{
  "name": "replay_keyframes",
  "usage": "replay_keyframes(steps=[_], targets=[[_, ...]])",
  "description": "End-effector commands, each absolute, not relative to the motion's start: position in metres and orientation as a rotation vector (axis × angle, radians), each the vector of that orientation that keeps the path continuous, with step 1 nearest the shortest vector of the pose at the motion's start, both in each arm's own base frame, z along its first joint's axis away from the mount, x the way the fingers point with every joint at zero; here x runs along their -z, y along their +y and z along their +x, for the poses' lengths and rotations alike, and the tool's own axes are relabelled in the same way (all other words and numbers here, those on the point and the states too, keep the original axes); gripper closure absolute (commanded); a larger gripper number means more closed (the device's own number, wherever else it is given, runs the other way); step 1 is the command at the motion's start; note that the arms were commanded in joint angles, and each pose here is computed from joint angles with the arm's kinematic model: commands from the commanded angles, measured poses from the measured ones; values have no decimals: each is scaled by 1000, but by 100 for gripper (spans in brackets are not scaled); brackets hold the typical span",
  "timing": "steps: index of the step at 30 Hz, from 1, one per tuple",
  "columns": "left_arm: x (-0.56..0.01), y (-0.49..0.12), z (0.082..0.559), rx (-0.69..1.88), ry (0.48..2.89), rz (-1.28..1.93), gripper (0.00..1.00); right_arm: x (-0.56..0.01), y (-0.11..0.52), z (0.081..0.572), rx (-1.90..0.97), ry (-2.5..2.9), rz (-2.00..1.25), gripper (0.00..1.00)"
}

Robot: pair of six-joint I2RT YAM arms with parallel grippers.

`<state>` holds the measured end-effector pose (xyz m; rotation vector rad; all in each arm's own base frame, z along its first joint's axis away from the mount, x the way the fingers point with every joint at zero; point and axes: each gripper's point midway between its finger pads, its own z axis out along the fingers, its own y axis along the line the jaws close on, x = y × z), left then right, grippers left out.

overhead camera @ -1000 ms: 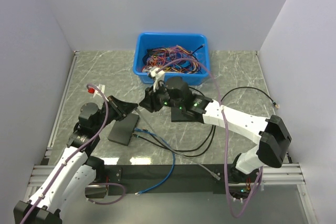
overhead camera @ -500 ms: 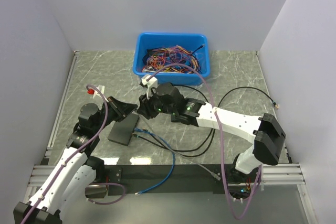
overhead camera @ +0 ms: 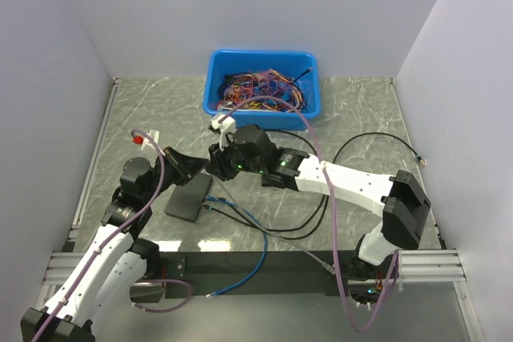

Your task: Insert the plug into the switch port

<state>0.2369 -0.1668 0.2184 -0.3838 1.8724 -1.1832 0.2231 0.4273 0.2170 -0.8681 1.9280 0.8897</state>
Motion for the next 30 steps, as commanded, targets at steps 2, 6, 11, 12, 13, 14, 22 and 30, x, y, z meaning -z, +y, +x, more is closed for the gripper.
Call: replay_keyframes(steps=[2, 6, 11, 12, 13, 14, 22, 30], targets=[[-246, -171, 237, 1229, 1789, -328, 100, -226, 438, 223, -908, 1901, -884, 68], [-247, -171, 237, 1231, 1783, -328, 100, -223, 440, 223, -910, 1916, -896, 68], [-244, -170, 237, 1226, 1784, -333, 99, -218, 443, 219, -929, 1925, -915, 66], [-243, -170, 237, 1227, 1788, -334, 100, -218, 443, 219, -932, 1926, -915, 66], [-244, -170, 237, 1227, 1786, -335, 99, -218, 444, 218, -933, 1927, -915, 66], [-244, -170, 237, 1227, 1786, -335, 100, -218, 443, 219, -930, 1930, -914, 65], [-241, -169, 237, 1217, 1791, -342, 99, -226, 438, 222, -918, 1912, -881, 59], [-237, -169, 239, 1212, 1797, -348, 99, -245, 433, 219, -936, 1867, -865, 51]])
